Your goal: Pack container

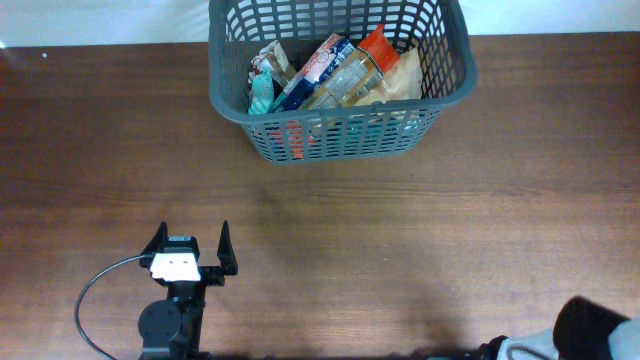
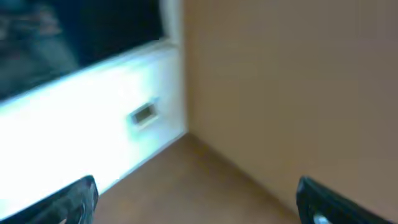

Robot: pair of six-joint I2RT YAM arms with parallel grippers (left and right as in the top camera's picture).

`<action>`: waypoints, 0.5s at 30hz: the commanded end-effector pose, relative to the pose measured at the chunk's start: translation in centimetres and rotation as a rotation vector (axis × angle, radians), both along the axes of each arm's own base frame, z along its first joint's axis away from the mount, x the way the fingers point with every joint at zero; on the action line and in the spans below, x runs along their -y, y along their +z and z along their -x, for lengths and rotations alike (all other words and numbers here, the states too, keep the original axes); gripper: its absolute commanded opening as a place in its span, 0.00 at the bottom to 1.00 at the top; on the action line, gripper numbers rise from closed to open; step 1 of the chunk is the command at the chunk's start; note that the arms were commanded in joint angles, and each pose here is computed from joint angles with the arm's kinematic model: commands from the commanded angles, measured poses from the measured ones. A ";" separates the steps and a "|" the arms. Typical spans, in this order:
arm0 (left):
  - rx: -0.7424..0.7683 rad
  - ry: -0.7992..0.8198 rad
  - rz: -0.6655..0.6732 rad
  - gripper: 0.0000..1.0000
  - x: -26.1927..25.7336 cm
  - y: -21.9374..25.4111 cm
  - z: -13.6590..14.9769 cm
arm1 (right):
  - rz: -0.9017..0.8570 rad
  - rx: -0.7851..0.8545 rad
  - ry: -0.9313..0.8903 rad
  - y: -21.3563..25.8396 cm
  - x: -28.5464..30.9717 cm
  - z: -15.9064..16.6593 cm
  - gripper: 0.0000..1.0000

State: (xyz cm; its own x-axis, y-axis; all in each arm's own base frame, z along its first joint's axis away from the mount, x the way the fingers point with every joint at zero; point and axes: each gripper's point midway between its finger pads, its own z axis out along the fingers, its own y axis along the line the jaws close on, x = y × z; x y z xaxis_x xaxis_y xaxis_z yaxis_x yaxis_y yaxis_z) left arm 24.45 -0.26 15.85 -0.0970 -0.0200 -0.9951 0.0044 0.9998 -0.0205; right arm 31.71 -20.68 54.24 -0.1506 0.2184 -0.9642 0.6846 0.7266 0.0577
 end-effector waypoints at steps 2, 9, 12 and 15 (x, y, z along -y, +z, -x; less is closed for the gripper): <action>0.000 -0.017 -0.015 0.99 0.3 -0.2 0.0 | -0.014 0.091 0.253 0.5 -5.8 -2.7 0.99; 0.000 -0.017 -0.015 0.99 0.3 -0.2 0.0 | 0.023 0.195 0.410 -0.7 -11.4 -4.2 0.99; 0.000 -0.017 -0.015 0.99 0.3 -0.2 0.0 | 0.025 0.214 0.466 -2.2 -13.5 -4.1 0.99; 0.000 -0.017 -0.015 0.99 0.3 -0.2 0.0 | 0.024 0.224 0.505 -4.2 -15.0 -3.7 0.99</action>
